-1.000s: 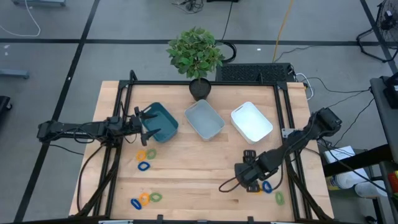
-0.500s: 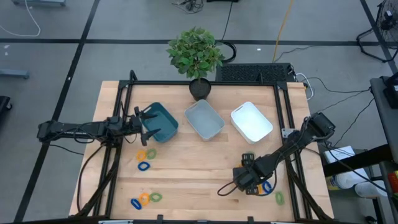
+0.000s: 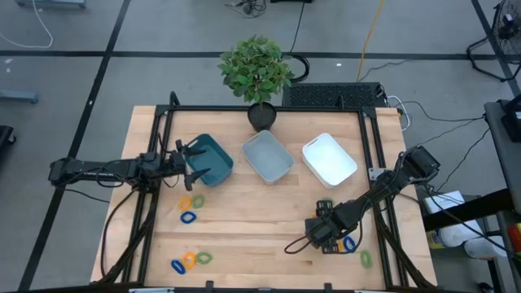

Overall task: Sort spring keychains
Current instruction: Put the top right yellow spring keychain into the white bin

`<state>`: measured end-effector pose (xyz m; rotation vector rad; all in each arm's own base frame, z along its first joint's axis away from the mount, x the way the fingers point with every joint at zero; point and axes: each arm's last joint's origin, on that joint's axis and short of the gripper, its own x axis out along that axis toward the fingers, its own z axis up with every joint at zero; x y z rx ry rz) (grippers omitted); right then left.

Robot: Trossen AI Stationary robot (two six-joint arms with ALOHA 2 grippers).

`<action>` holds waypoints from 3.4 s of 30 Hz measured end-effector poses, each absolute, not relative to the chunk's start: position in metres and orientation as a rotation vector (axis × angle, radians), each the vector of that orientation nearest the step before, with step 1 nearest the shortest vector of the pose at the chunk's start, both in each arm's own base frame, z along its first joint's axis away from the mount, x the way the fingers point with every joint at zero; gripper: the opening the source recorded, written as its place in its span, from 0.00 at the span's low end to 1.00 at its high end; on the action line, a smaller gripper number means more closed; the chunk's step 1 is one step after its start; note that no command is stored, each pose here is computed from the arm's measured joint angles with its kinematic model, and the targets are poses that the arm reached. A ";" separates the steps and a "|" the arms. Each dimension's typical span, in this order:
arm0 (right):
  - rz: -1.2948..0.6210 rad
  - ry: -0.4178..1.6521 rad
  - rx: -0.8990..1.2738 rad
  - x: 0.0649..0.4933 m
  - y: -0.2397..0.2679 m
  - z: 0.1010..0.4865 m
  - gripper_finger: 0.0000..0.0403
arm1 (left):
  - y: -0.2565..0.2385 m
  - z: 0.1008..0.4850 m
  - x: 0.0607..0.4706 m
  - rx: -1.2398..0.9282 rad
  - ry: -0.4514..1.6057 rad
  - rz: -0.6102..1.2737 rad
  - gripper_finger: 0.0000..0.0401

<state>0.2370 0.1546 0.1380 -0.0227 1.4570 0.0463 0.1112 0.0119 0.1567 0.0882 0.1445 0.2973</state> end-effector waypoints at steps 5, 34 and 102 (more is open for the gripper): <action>0.047 1.459 -0.024 0.237 0.154 0.138 0.68 | 0.012 0.157 0.111 0.088 0.144 0.297 0.84; 0.042 1.460 -0.029 0.237 0.154 0.137 0.02 | 0.012 0.157 0.111 0.088 0.144 0.297 0.84; -0.452 1.292 0.506 0.240 -0.021 0.390 0.00 | 0.012 0.157 0.111 0.088 0.144 0.297 0.84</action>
